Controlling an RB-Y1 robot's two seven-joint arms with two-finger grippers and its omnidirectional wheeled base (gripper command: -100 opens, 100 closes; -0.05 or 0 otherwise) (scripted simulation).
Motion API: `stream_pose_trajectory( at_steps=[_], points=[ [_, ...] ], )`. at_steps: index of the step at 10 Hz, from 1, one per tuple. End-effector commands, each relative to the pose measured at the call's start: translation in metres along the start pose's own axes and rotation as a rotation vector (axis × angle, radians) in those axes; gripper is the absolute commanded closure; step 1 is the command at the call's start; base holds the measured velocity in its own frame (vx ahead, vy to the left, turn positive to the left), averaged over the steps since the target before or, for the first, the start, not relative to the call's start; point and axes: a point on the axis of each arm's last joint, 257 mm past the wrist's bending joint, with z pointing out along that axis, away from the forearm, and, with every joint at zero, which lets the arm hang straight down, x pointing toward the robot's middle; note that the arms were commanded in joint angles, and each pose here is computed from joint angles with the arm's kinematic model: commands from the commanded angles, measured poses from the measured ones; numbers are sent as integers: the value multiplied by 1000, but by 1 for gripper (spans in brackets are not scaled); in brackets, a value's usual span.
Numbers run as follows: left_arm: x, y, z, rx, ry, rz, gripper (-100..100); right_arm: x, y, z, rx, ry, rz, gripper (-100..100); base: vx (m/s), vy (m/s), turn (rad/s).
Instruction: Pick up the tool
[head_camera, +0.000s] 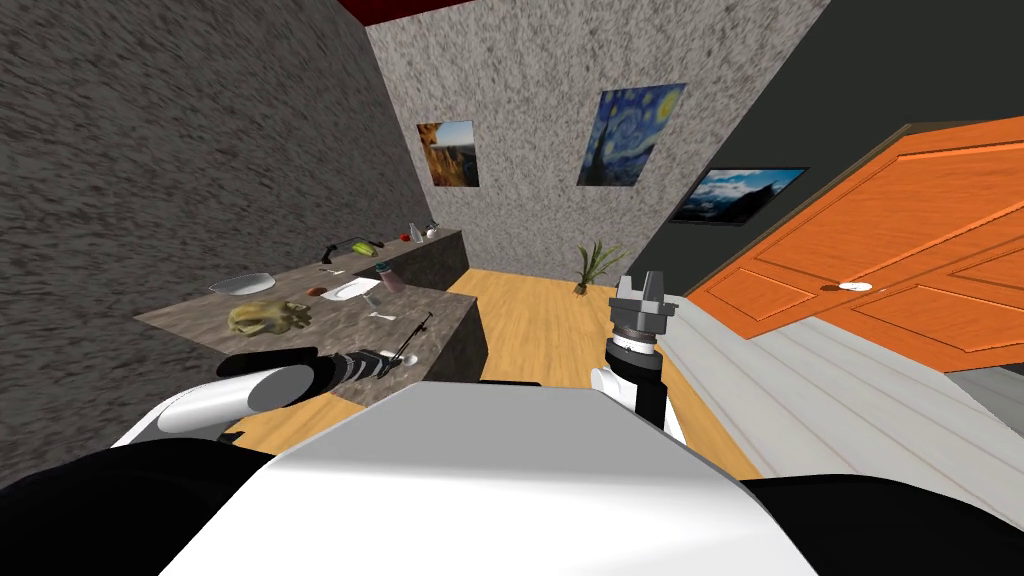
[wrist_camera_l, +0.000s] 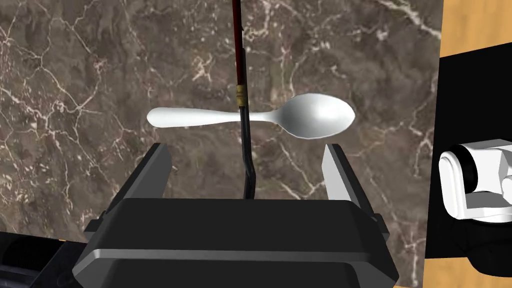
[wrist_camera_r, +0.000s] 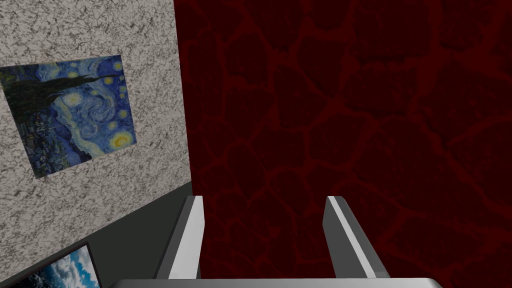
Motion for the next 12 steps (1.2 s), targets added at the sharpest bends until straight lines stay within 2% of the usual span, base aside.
stream_pose_trajectory(
  at_steps=[1, 4, 5, 8, 9, 10, 11, 12],
  points=[
    [-6, 3, -3, -16, -24, -16, -100, 0, 0, 0, 0, 0, 0, 0, 117, -4, -30],
    [-36, 13, -15, -71, -114, -85, -100, 0, 0, 0, 0, 0, 0, 0, 165, 13, -86],
    [-37, 13, -15, -74, -119, -85, -100, 0, 0, 0, 0, 0, 0, 0, 116, 14, -28],
    [-56, 20, -24, -108, -179, -127, -100, 0, 0, 0, 0, 0, 0, 0, 99, 26, -73],
    [-52, 19, -21, -101, -167, -118, -100, 0, 0, 0, 0, 0, 0, 0, 52, 10, -6],
    [-53, 19, -22, -103, -170, -121, 0, 0, 0, 0, 0, 0, 0, 0, 9, 2, 0],
    [-56, 17, -13, -101, -166, -124, -100, 0, 0, 0, 0, 0, 0, 0, 3, -9, -20],
    [-58, 16, -9, -100, -165, -125, -100, 0, 0, 0, 0, 0, 0, 0, 0, -19, -23]
  ],
)
